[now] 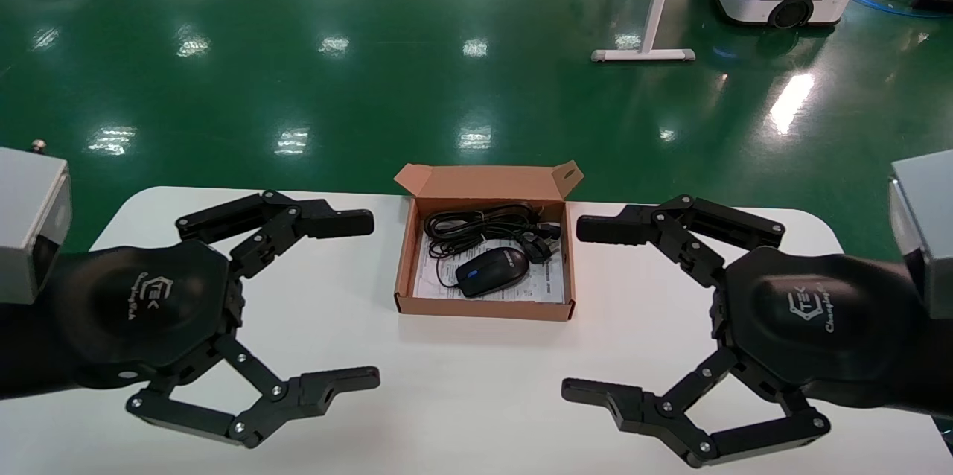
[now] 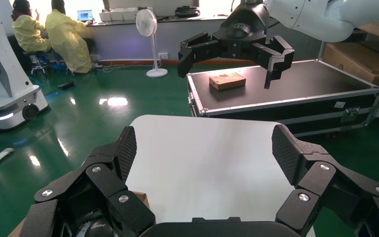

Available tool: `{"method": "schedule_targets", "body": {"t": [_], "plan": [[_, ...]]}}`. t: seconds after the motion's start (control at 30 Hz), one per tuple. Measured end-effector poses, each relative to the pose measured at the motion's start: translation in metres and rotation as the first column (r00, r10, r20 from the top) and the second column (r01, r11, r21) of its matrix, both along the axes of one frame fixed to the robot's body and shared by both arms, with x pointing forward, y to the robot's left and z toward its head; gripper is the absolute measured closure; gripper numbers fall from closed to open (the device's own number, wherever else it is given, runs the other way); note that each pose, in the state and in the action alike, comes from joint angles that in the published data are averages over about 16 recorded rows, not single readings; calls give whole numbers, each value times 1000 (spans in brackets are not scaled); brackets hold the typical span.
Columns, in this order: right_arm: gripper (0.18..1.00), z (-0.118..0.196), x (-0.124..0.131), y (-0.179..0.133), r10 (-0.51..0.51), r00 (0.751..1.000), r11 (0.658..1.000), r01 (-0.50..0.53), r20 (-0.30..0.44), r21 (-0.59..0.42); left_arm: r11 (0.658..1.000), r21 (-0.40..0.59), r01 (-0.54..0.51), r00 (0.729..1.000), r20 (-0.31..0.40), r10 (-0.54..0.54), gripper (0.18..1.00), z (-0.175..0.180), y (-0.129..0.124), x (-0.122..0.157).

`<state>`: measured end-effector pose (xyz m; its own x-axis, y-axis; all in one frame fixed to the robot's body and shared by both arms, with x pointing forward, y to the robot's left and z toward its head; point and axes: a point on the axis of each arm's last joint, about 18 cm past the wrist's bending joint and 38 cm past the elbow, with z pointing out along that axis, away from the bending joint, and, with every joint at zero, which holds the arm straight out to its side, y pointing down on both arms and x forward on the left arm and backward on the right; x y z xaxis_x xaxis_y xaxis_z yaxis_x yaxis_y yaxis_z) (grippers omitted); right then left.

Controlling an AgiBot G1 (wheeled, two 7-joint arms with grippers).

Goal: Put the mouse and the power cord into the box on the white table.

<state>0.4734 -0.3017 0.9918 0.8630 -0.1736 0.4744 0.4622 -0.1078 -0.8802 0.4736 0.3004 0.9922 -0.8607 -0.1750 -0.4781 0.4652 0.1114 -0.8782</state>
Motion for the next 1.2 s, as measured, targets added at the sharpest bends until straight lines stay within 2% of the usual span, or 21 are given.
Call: {"method": "schedule_targets", "body": {"t": [1.2], "plan": [[178,0,2,0,-6,1000,1000,6,3,-1,1000,-1,-4,1000,-1,4,184,0,0,2]]}}
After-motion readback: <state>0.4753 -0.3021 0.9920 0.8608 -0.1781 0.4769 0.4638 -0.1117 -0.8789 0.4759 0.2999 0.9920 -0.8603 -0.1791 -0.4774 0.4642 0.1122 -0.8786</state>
